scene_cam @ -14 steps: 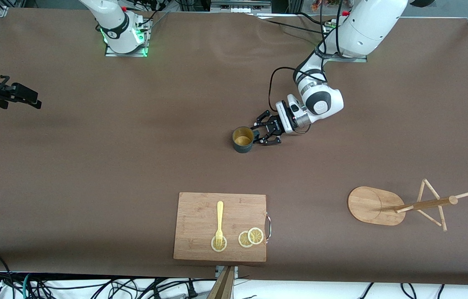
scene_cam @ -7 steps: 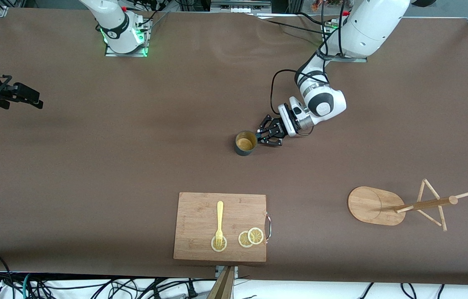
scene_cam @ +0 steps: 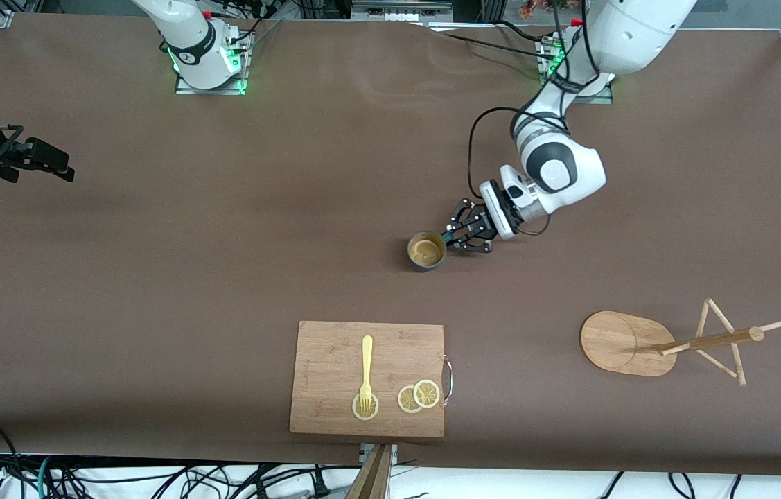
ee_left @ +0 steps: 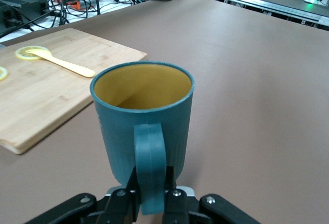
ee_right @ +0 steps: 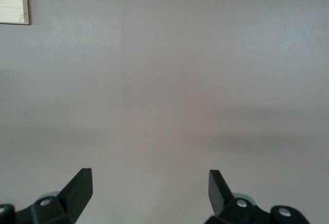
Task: Pass cup and hang on rack
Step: 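Lift the mug by its handle with the left gripper toward the rack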
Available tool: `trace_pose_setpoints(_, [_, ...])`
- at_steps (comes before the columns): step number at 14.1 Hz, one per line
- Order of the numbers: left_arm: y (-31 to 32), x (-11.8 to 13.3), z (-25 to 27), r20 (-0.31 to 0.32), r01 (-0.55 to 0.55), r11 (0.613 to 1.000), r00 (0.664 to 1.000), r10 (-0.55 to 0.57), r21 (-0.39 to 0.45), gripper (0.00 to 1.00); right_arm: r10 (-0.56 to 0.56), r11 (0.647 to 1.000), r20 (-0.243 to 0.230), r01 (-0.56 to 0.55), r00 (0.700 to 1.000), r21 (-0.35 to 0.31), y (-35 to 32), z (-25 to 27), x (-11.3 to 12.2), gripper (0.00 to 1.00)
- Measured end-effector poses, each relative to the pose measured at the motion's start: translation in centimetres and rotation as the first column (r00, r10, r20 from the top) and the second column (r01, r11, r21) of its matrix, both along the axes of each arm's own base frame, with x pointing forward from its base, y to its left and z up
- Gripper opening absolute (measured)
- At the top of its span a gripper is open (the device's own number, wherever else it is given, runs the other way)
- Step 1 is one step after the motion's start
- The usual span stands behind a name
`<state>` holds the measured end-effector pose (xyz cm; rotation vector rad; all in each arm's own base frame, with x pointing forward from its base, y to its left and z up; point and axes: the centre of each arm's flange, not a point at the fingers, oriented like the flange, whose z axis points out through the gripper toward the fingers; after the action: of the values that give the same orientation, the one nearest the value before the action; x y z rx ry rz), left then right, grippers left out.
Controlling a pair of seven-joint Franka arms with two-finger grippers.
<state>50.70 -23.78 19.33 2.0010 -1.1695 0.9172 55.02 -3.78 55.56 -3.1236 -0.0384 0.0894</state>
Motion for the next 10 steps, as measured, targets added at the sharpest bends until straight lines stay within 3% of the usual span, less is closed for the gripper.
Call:
trace_pose_setpoints(5, [7.8, 4.5, 9.1, -0.140, 0.052, 0.995, 0.989, -0.039, 0.091, 0.21, 0.008, 1.000, 0.000, -0.008, 1.000, 0.000, 0.5, 0.0, 0.0, 1.00])
trace_pose_setpoints(10, [18.2, 4.3, 13.3, -0.378, 0.036, 0.998, 0.926, -0.014, 0.052, 0.21, 0.021, 1.000, 0.001, -0.021, 1.000, 0.000, 1.1, 0.1, 0.1, 1.00])
